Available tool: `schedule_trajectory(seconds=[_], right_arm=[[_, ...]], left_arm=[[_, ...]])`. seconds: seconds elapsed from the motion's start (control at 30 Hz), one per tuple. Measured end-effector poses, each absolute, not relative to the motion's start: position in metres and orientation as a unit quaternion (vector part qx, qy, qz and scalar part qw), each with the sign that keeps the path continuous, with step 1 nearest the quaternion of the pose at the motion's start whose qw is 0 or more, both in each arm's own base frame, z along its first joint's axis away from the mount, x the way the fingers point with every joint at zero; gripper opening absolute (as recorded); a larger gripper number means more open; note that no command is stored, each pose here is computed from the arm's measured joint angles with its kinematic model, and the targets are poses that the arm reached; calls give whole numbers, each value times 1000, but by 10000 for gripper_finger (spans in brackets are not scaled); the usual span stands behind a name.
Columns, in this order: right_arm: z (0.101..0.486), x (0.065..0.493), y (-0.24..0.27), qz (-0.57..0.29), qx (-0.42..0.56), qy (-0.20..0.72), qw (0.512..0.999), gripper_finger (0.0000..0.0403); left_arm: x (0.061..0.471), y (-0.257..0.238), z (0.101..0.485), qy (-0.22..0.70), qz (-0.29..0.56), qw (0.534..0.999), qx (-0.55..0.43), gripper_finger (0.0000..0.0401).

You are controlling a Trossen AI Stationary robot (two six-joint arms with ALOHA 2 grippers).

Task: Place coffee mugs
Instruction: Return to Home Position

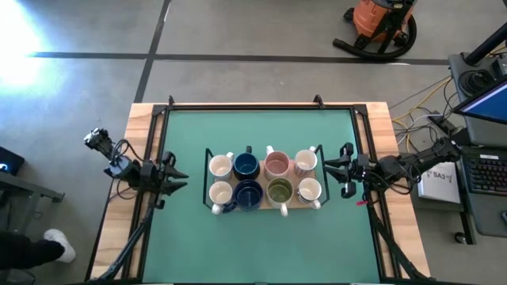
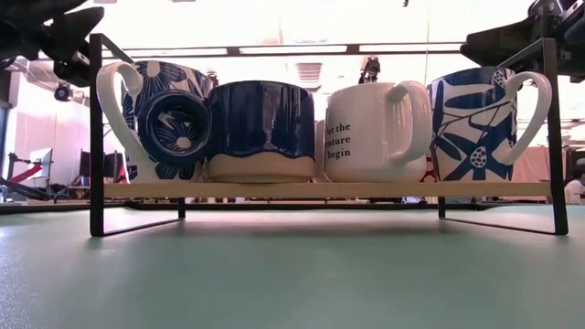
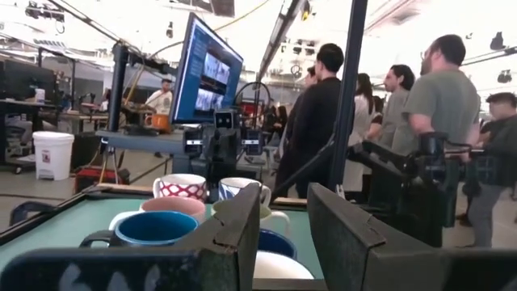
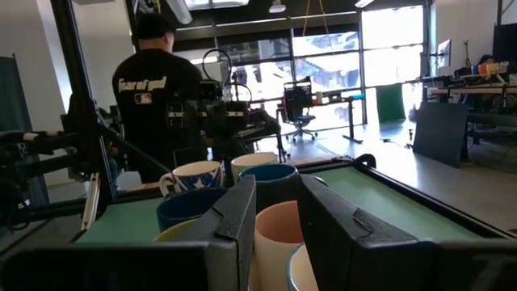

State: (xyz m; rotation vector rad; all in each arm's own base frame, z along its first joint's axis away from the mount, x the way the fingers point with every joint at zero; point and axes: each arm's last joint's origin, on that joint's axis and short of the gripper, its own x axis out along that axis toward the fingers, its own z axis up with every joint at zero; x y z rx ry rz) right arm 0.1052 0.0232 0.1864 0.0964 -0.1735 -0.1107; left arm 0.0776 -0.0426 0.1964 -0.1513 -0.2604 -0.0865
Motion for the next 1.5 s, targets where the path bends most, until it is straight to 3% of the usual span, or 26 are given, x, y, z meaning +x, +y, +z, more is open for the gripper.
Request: schedule_trajectory(seconds=[1.5], right_arm=[[186,105,23,-55,48,-86,994,82]], left_arm=[[79,-44,195,-119,-44,990,-66,89]])
